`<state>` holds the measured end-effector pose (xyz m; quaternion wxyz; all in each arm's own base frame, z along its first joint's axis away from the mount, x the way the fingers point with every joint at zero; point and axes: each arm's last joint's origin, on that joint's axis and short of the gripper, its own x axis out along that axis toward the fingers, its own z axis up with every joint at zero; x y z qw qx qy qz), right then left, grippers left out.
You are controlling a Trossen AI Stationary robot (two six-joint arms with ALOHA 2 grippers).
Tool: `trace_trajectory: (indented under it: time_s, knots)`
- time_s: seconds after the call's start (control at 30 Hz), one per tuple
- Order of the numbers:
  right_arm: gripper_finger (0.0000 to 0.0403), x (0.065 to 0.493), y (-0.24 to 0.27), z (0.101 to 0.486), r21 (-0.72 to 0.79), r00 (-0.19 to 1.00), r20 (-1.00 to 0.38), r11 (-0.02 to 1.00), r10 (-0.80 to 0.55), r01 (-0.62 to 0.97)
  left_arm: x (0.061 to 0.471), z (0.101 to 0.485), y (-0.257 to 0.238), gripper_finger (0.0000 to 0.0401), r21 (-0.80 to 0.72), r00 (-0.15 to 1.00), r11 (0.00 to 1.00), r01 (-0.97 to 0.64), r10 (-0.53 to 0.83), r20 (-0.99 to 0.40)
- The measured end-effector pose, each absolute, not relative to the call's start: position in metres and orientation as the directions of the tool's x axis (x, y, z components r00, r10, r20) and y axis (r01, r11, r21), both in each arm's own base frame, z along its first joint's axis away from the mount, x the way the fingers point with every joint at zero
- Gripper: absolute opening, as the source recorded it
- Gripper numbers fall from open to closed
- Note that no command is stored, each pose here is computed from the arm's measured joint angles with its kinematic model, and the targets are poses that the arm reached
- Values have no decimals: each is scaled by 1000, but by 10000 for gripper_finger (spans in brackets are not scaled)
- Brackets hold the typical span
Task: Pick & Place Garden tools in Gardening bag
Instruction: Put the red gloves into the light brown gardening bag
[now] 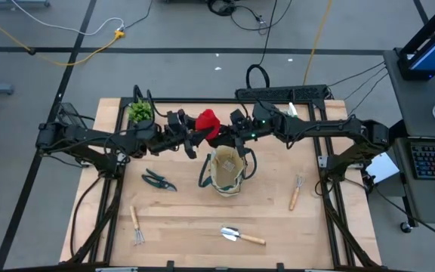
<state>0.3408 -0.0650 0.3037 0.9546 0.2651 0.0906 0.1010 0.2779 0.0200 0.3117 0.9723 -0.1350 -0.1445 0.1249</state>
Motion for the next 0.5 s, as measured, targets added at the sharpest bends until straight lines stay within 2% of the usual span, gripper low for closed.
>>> trace_trajectory:
  time_s: [0.1, 0.5]
  knots:
    - [11, 341, -65, 304, 524, 964, -119, 840, 237, -142, 278, 311, 20, 78, -299, 928, 932, -205, 282, 244]
    - [108, 337, -68, 304, 498, 966, -147, 860, 212, -113, 278, 308, 22, 77, -303, 920, 915, -267, 336, 204]
